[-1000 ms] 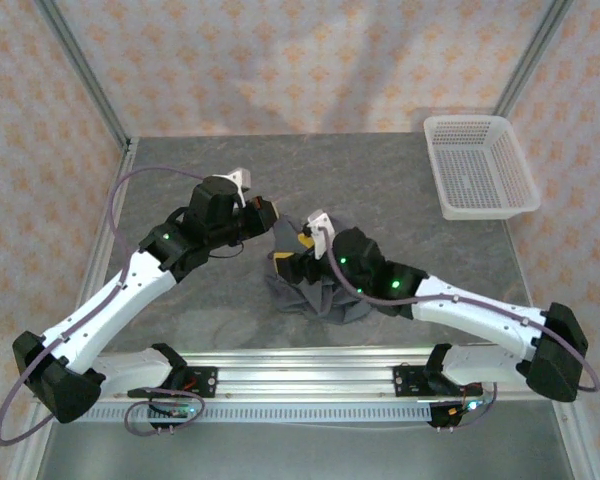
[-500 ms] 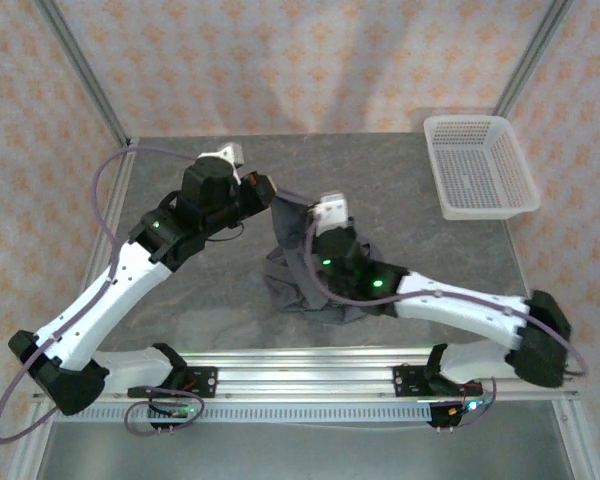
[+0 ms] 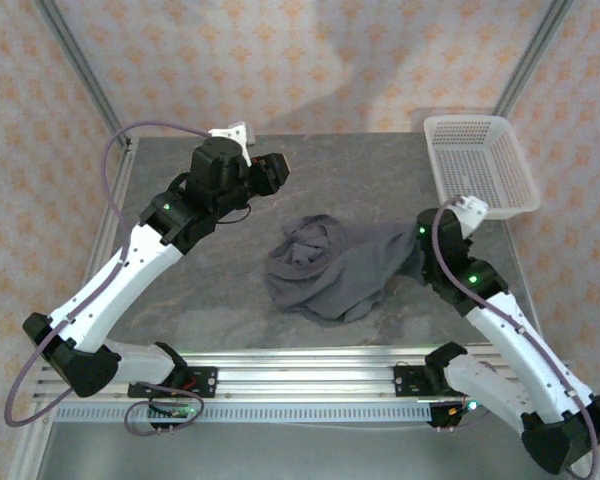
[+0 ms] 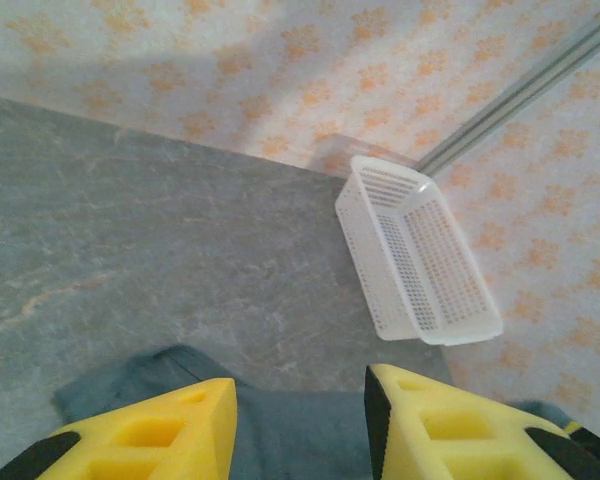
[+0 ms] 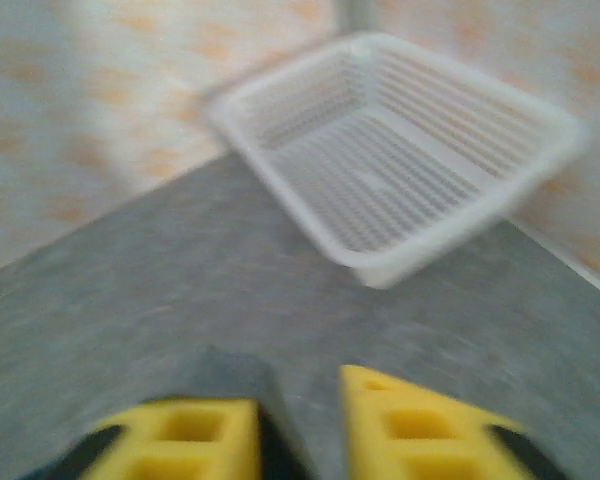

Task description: Fold the inside-out t-shirt

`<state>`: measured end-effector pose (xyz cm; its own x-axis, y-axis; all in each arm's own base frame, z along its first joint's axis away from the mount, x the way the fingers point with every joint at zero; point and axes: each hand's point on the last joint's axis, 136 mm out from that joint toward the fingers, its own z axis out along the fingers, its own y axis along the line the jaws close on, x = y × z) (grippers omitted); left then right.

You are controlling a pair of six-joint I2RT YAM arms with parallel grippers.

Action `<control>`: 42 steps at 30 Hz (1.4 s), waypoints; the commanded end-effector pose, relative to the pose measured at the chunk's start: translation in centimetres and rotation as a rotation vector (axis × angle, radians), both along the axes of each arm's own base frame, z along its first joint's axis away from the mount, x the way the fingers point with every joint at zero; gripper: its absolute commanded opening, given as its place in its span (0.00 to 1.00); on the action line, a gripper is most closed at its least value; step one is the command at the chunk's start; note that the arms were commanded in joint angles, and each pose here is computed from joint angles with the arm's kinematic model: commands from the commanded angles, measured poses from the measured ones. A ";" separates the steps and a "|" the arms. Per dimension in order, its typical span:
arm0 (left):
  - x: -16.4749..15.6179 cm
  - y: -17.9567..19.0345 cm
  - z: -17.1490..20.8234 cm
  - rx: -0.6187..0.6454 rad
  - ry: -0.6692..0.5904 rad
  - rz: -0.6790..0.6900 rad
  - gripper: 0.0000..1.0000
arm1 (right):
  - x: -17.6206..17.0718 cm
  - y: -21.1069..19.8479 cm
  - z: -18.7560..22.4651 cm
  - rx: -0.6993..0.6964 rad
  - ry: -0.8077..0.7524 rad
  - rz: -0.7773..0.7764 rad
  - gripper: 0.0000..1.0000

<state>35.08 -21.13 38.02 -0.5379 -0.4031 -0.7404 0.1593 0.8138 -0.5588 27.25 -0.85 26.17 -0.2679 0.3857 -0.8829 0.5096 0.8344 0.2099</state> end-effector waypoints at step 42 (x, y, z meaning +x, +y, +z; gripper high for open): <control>-2.0 -4.4 -6.4 0.504 0.129 -0.266 0.00 | 5.0 13.6 -3.6 0.303 0.188 0.458 0.88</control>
